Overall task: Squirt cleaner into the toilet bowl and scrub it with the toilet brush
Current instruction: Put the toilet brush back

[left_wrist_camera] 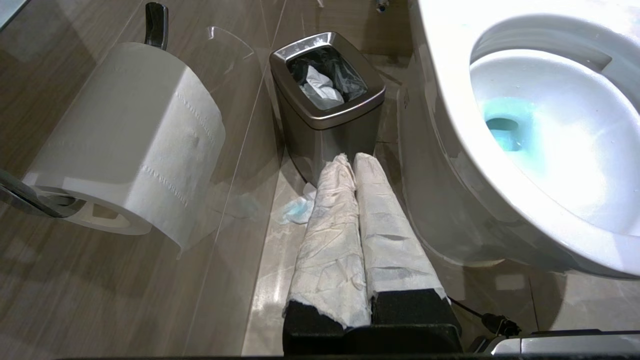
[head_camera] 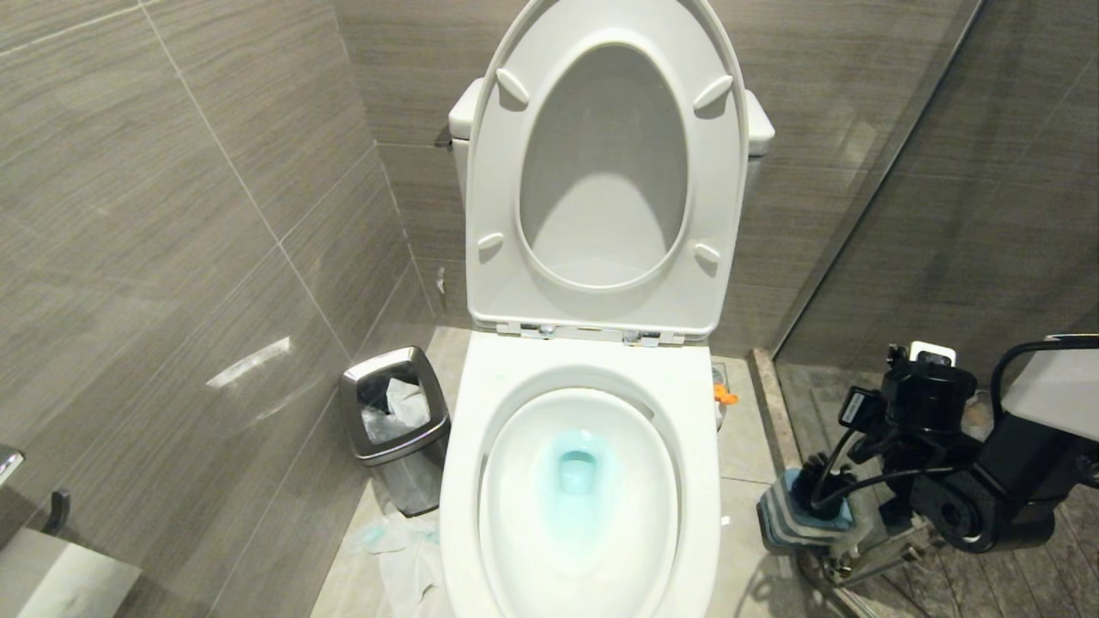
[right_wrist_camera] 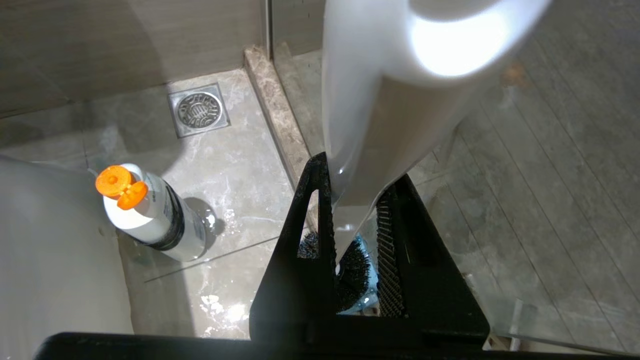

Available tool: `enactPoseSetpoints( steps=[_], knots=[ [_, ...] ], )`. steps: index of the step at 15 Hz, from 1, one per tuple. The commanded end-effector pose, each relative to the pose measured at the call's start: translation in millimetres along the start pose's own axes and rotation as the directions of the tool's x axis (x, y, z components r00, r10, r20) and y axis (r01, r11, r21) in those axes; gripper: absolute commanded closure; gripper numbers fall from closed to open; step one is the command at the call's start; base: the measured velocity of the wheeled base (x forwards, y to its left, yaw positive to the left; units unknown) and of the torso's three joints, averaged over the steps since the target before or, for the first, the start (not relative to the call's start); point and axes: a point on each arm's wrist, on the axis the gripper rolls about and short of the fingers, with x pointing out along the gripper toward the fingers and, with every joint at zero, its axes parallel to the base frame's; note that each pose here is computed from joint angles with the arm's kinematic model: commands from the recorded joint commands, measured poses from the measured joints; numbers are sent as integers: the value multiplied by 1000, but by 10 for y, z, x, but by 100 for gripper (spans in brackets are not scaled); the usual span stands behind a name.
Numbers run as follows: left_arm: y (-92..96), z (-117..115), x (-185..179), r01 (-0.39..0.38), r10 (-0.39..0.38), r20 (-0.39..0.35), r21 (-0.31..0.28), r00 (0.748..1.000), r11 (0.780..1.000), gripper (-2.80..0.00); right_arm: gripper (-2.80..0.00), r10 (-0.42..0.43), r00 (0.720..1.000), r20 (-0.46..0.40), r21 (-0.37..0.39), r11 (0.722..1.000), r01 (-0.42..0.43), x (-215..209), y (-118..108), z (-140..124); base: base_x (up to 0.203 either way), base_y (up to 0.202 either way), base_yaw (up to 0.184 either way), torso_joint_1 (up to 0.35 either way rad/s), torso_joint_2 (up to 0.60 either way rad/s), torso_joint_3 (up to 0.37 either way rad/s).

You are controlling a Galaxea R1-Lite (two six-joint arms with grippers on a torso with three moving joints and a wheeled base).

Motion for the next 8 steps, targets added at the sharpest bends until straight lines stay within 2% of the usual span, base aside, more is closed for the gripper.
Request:
enactPoseSetpoints(
  steps=[1, 8],
  knots=[
    [0, 0, 0, -1, 1, 0, 0, 1000, 1000, 0, 0, -6, 1000, -20, -15, 1000, 5, 20, -4, -102, 0, 0, 0, 0, 0, 0],
    [0, 0, 0, 0, 0, 0, 0, 1000, 1000, 0, 0, -57, 997, -50, -23, 998, 56, 105, -188, -181, 0, 0, 0, 0, 0, 0]
  ],
)
